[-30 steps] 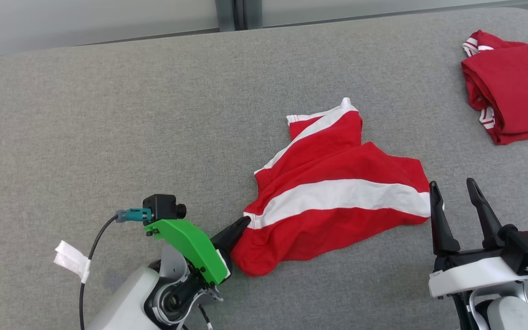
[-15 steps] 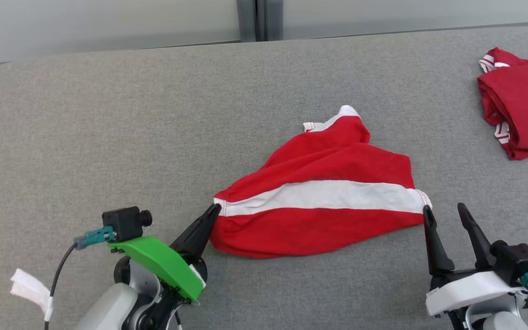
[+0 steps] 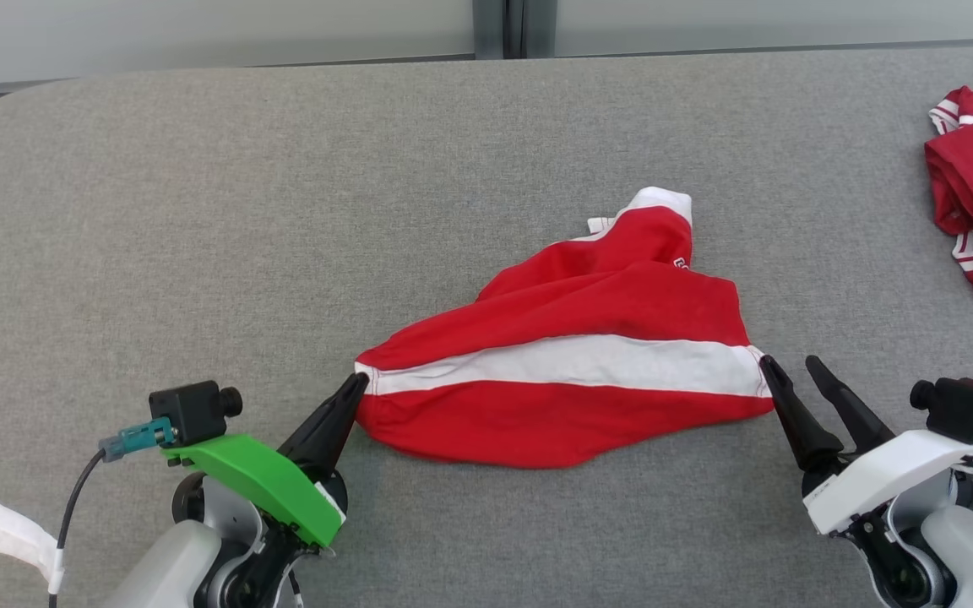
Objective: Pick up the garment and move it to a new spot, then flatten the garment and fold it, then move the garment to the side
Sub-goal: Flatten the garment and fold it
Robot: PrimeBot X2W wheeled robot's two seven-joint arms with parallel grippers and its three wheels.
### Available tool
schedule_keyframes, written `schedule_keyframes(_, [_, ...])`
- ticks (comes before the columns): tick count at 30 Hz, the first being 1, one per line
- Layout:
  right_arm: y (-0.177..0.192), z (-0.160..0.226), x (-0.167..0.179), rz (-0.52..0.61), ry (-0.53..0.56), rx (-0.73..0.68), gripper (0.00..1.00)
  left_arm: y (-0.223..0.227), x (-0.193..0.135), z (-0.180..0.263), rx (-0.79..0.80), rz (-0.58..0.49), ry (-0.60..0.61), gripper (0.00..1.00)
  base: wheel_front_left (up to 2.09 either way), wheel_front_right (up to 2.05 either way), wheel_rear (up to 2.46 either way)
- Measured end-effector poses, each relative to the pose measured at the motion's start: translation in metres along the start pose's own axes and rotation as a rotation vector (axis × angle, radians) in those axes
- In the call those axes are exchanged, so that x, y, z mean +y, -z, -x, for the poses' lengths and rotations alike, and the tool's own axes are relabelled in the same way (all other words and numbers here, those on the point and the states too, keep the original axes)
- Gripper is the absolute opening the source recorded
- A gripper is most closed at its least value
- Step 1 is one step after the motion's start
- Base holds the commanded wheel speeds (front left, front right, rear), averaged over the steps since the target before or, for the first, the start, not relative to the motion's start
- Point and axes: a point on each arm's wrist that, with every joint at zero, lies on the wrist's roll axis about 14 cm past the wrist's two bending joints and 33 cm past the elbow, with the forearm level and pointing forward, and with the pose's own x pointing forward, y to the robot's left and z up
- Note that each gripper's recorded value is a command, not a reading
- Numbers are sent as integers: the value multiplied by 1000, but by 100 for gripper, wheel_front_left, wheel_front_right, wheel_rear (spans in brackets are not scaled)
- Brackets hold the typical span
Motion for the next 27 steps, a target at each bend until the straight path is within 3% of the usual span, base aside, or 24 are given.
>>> schedule_keyframes(10, [22, -10, 3, -131, -49, 190, 100, -2, 9, -7, 6, -7, -23, 0, 0, 0, 0])
schedule_keyframes(12, [25, -13, 7, -157, -57, 202, 87, -2, 10, -7, 7, -7, -26, 0, 0, 0, 0])
schedule_keyframes(15, [29, -12, 7, -177, -61, 216, 45, -2, 12, -7, 8, -6, -31, 0, 0, 0, 0])
schedule_keyframes(19, [23, -11, 8, -188, -66, 192, 27, 0, 14, -6, 12, -6, -38, 0, 0, 0, 0])
schedule_keyframes(20, [23, -10, 9, -189, -70, 190, 18, 1, 14, -6, 12, -6, -37, 0, 0, 0, 0])
schedule_keyframes(21, [22, -9, 10, -190, -74, 184, 0, 1, 14, -6, 13, -7, -37, 0, 0, 0, 0])
schedule_keyframes(27, [4, -7, 14, -182, -95, 122, 0, -3, 10, -6, -6, -15, -22, 0, 0, 0, 0])
